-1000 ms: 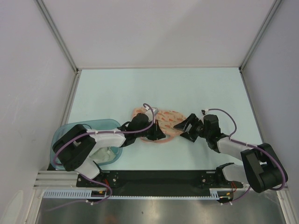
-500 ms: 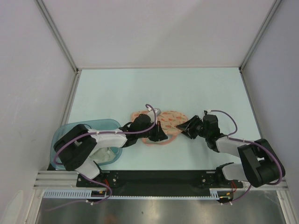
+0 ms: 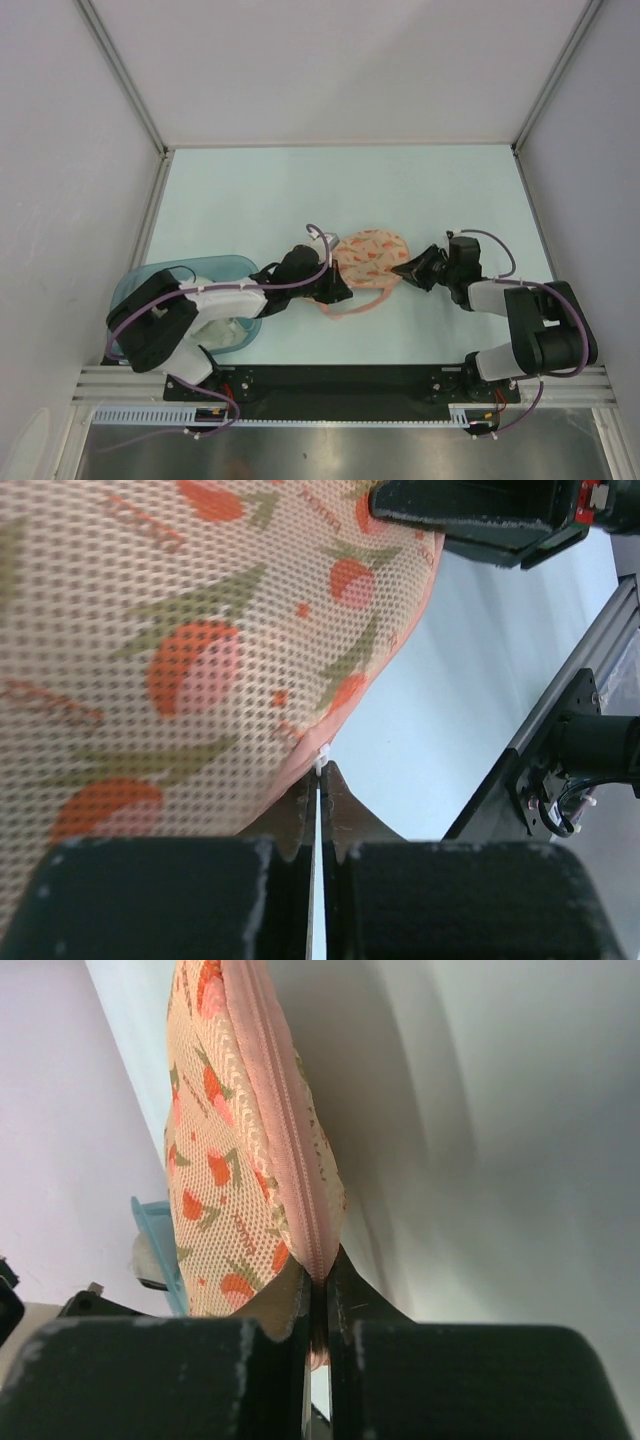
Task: Place the bra in the laundry bag and zip it closed
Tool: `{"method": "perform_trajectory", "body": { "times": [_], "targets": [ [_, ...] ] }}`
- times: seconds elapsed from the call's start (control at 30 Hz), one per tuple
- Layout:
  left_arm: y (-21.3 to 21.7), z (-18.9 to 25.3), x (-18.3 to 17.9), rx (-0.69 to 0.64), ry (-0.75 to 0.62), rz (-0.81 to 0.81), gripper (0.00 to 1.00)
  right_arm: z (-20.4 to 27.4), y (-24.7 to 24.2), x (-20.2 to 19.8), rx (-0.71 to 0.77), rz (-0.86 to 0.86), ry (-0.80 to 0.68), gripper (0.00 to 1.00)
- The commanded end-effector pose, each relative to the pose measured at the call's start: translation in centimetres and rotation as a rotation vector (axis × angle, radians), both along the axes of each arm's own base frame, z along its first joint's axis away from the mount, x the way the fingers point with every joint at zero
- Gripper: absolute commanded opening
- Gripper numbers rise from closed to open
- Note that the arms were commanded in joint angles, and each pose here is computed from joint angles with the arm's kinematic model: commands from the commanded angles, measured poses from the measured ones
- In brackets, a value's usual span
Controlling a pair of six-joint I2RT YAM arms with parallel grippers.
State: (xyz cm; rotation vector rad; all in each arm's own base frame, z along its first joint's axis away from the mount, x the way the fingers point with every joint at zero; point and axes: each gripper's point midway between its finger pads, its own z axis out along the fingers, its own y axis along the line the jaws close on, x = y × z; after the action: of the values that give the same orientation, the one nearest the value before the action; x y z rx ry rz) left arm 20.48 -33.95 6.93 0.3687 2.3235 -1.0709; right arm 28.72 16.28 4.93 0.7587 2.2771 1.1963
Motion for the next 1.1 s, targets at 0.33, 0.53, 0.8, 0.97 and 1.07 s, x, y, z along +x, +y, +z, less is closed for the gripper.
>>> {"method": "perform_trajectory", "body": {
  "times": [0.33,0.53,0.8,0.97,1.07],
  "targets": [
    [3.2,1.1,-1.4,0.021,-0.027,-0.002,0.0,0.4,-3.8,4.0,-0.321,0.054,-0.112,0.28],
    [3.5,1.0,-2.2,0.004,-0.005,-0.003,0.0,-0.2,-4.0,1.7,-0.358,0.113,-0.061,0.65],
    [2.3,0.8,-2.7,-0.025,0.03,-0.019,0.0,1.1,-1.2,-4.2,-0.289,0.124,-0.04,0.83],
    [1.0,0.9,-3.4,-0.061,0.054,-0.043,0.0,3.9,1.5,-6.1,-0.111,0.043,-0.122,0.83],
    [0.4,1.2,-3.4,-0.076,0.055,-0.052,0.0,5.3,2.9,-6.1,-0.019,0.034,-0.148,0.82]
  ]
}}
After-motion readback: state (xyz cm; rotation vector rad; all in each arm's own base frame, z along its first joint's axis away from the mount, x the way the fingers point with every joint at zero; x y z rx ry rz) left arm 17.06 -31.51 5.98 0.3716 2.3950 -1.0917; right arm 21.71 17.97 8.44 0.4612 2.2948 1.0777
